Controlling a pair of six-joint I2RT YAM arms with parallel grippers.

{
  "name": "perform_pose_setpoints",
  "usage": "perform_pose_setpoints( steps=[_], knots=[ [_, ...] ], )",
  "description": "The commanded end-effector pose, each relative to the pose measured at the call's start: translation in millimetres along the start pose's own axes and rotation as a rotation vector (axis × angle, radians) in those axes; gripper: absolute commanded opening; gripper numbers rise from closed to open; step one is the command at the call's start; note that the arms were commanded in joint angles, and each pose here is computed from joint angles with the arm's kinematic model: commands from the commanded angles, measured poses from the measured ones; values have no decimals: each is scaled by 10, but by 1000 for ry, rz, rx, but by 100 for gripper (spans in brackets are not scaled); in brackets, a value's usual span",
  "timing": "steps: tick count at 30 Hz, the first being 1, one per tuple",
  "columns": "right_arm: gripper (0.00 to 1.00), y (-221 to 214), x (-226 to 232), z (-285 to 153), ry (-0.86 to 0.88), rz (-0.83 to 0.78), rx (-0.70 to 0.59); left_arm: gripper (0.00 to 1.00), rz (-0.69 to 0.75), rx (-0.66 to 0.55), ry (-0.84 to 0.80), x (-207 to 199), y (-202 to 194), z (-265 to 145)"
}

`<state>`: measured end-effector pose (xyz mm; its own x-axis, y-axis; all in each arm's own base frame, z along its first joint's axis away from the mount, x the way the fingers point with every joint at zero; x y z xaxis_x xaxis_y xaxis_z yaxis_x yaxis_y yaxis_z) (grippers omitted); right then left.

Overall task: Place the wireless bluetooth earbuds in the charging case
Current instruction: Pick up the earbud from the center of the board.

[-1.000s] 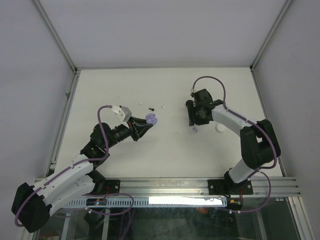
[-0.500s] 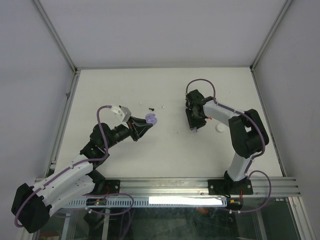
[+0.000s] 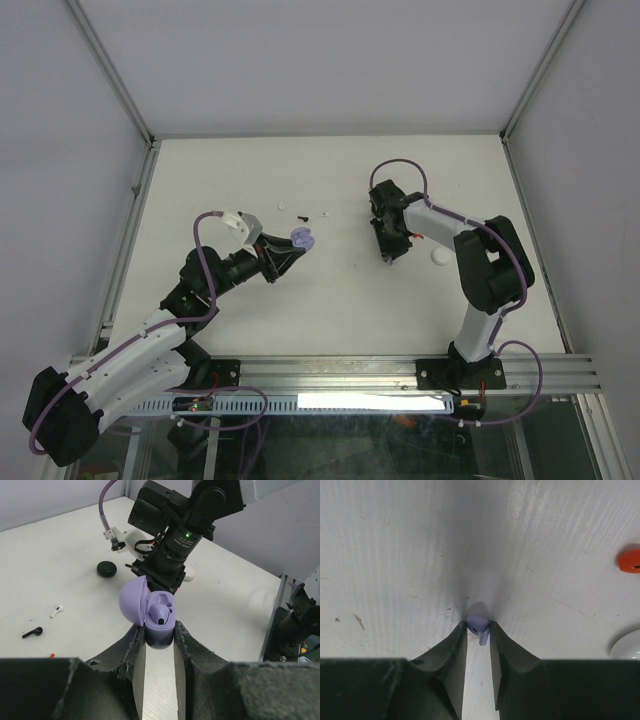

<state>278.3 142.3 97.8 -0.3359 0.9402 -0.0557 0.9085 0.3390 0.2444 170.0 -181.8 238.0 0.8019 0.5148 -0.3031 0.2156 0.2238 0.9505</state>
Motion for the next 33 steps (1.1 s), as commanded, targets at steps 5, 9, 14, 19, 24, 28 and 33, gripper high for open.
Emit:
perform_pose_setpoints(
  steps=[5, 9, 14, 19, 24, 28, 33],
  knots=[
    [27, 44, -26, 30, -48, -28, 14, 4, 15, -55, -22, -46, 119, 8],
    [26, 42, -19, 61, -43, -34, 23, 4, 16, -62, -25, -59, 142, -2],
    [21, 43, -24, 56, -55, -46, 17, 4, 15, -68, -10, -56, 164, -15],
    [14, 90, 17, -101, -37, -63, -49, 6, 12, -107, -15, -78, 206, -47],
    [11, 133, 85, -273, 0, -77, -134, 8, 22, -104, -21, -81, 212, -38],
    [10, 147, 136, -414, 31, -96, -206, 9, 27, -98, -34, -91, 215, -27],
    [9, 182, 221, -736, 99, -142, -364, 10, 45, -100, -52, -102, 220, -26]
  ],
)
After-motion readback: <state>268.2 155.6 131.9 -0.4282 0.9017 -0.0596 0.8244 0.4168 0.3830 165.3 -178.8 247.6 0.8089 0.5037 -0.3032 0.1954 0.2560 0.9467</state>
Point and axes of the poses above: each gripper's point midway between its finger pads, its own z axis out along the fingers, its own x axis along the line the jaws close on, y = z × x, the point moved 8 cm from there along -z, back along the fingers, and after that the axes turned 5 degrees about -z, right-handed, at the moved point
